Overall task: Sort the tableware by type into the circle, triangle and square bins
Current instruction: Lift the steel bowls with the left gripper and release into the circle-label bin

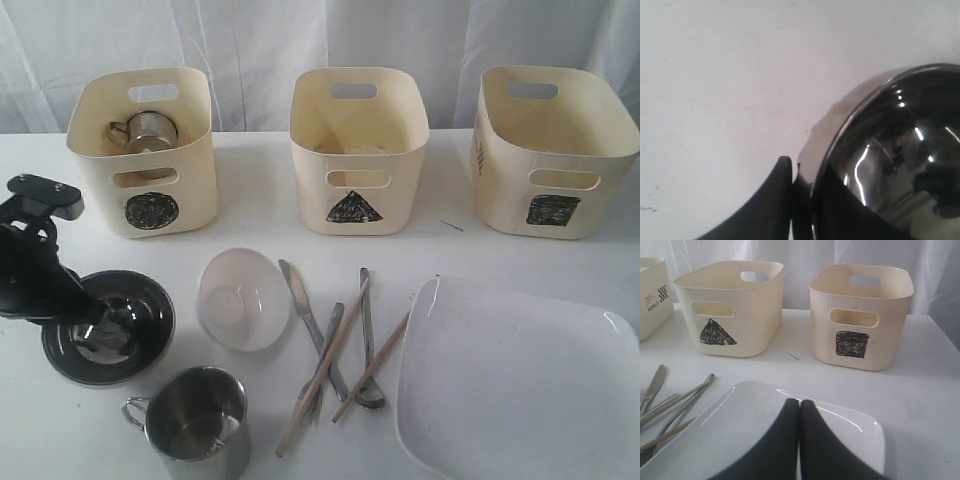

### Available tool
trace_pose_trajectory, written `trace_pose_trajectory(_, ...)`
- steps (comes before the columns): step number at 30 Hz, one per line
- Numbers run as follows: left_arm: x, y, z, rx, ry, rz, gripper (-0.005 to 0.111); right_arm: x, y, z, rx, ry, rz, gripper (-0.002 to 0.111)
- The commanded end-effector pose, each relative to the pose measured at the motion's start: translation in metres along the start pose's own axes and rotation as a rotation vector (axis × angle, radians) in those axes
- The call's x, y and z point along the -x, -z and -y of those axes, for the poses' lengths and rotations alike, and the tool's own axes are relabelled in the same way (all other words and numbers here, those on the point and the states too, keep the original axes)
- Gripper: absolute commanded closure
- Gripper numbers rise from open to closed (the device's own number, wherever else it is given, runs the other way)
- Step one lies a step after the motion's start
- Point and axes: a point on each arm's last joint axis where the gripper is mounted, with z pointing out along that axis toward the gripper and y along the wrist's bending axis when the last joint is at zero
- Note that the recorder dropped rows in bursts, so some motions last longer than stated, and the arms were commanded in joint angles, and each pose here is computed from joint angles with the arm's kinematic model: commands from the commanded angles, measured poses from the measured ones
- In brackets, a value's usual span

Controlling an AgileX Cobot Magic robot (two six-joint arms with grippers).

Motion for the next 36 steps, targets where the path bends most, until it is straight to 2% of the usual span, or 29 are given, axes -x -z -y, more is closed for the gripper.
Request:
trace_pose_trajectory(1, 0.006, 0.025, -0.007, 0.027, 0.028, 0.070, 0.107, -0.001, 0.000, 0.000, -0.003, 0.001, 0.009, 0.108)
trace_pose_trajectory(5, 0.033, 0.062, -0.008, 0.062, 0.016, 0.211, 0.107, -0.001, 0.000, 0.000, -0.003, 0.001, 0.009, 0.108)
trace_pose_trajectory(9, 0.076, 0.101, -0.014, 0.122, -0.018, 0.396, 0.107, -0.001, 0.000, 0.000, -0.003, 0.001, 0.009, 0.108)
trace_pose_trajectory(11, 0.103, 0.123, -0.022, 0.212, -0.051, 0.541, 0.107, -0.001, 0.000, 0.000, -0.003, 0.001, 0.009, 0.108)
trace_pose_trajectory(13, 0.125, 0.129, -0.029, 0.244, -0.089, 0.573, 0.107, -0.001, 0.000, 0.000, -0.003, 0.001, 0.009, 0.108)
trace_pose_trajectory(17, 0.166, 0.106, -0.048, 0.261, -0.111, 0.572, 0.107, -0.001, 0.000, 0.000, -0.003, 0.001, 0.009, 0.108)
trace_pose_trajectory(22, 0.191, 0.063, -0.064, 0.250, -0.107, 0.535, 0.107, -0.001, 0.000, 0.000, -0.003, 0.001, 0.009, 0.108)
trace_pose_trajectory(25, 0.198, 0.037, -0.072, 0.249, -0.102, 0.518, 0.107, -0.001, 0.000, 0.000, -0.003, -0.047, 0.009, 0.108)
trace_pose_trajectory(30, 0.199, 0.003, -0.087, 0.247, -0.085, 0.467, 0.107, -0.001, 0.000, 0.000, -0.003, -0.049, 0.009, 0.108)
trace_pose_trajectory(36, 0.190, -0.013, -0.093, 0.218, -0.071, 0.392, 0.107, -0.001, 0.000, 0.000, -0.003, -0.049, 0.009, 0.108)
